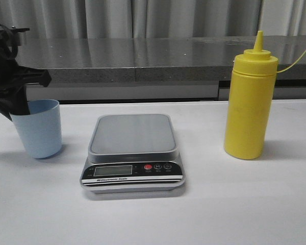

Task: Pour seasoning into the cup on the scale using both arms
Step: 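Lift the blue cup with the left gripper and carry it over the scale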

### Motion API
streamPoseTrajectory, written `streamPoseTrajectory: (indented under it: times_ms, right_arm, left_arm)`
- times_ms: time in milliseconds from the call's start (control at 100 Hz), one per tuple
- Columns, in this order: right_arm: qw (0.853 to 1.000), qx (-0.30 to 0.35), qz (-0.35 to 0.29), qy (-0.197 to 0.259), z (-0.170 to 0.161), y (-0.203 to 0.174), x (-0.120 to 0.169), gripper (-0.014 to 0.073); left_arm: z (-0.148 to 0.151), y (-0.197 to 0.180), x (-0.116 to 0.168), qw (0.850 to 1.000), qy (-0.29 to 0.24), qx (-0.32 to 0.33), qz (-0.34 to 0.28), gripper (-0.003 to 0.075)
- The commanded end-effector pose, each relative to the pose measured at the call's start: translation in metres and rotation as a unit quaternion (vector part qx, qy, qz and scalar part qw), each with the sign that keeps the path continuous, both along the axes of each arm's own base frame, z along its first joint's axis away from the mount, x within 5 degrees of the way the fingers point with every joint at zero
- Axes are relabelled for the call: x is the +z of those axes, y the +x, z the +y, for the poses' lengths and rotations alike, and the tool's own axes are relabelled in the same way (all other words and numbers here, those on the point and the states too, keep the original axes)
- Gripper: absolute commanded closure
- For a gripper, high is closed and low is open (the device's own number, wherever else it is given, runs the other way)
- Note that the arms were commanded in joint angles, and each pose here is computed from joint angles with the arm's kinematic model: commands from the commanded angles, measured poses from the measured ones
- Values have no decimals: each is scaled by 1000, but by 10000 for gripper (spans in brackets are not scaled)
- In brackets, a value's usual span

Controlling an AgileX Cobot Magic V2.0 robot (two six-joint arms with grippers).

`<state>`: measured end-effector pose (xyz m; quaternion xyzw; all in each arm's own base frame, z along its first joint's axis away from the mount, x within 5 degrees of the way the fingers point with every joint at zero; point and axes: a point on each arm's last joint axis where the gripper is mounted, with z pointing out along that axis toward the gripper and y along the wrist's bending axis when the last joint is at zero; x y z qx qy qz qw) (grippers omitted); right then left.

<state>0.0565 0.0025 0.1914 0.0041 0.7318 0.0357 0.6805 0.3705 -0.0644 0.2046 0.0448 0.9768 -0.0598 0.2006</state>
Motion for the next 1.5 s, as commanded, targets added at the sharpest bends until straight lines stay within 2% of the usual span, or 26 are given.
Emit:
streamPoseTrajectory:
  times_ms: [0,160,290,610,790,1030,1190,1490]
  right_arm:
    - [998,-2,-56,-5,0,-2,13,663]
    - [998,-2,-56,-5,0,-2,13,663]
    - [998,-2,-56,-5,0,-2,13,663]
    - [998,-2,-56,-5,0,-2,13,663]
    - [998,-2,-56,-5,0,-2,13,663]
    - [998,-2,-56,-5,0,-2,13,663]
    - [998,-2,-56,-5,0,-2,13,663]
    - [998,-2,-56,-5,0,-2,13,663]
  left_arm:
    - [0,3,26,999,-12,7,-50,740]
    - [0,3,28,999,-12,6,-52,740]
    - [-2,8,44,998,-16,4,-61,740]
    - [-19,18,107,991,-112,10,-75,740]
    - [-43,15,121,989,-115,-35,-91,740]
    - [-89,1,117,983,-103,-120,-89,740]
    - [-111,-3,107,981,-93,-150,-82,740]
    - [-125,5,74,983,-78,-161,-46,739]
